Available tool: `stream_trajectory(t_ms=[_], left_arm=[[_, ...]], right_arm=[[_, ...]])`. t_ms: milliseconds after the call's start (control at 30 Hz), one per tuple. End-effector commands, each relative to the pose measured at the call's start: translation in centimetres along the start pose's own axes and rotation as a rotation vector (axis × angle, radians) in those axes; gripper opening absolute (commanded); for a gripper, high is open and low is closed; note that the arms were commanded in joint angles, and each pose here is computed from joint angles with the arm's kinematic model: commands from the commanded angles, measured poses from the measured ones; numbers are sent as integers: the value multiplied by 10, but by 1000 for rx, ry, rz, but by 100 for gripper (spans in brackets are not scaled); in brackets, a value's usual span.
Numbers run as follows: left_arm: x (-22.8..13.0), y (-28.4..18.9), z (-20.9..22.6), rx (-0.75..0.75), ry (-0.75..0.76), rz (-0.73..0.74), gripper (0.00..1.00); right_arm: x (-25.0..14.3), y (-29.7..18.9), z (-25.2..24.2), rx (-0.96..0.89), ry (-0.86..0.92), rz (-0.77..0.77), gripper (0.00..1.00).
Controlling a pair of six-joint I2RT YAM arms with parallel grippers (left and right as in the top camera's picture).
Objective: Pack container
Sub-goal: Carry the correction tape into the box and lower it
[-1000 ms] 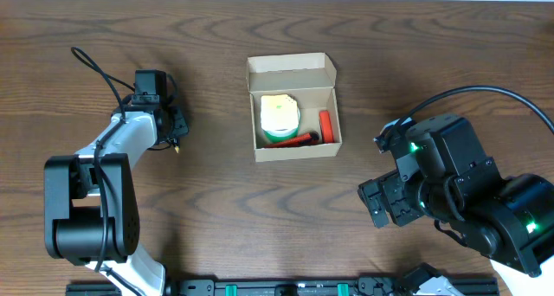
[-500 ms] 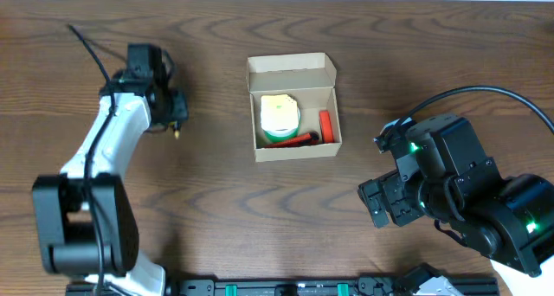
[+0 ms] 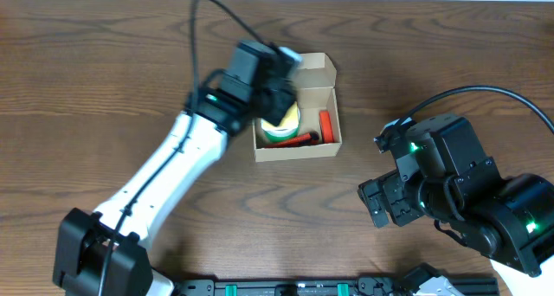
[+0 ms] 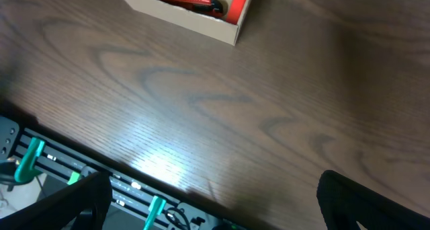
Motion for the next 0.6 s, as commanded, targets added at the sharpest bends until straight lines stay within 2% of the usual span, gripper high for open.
stream_trajectory(t_ms=[0,333,567], left_arm=[[8,10,-21,-1,-123,-25,6],[1,47,-50,19,-395,-22,6],[-2,66,-43,43,-456,-30,6]], right_arm=[[0,0,-2,-10,-9,0,99],[0,0,-2,-10,-9,0,99],[0,0,-2,-10,-9,0,99]])
Point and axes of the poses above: each gripper's point midway between its finger pads, its own y axis out along the fingers, its own z axis along the line the jaws close on, x = y × z, the point moved 2 cm from there along -y, back along the fingers, and after that the axes turned 2 degrees about y, right-handed, at the moved point
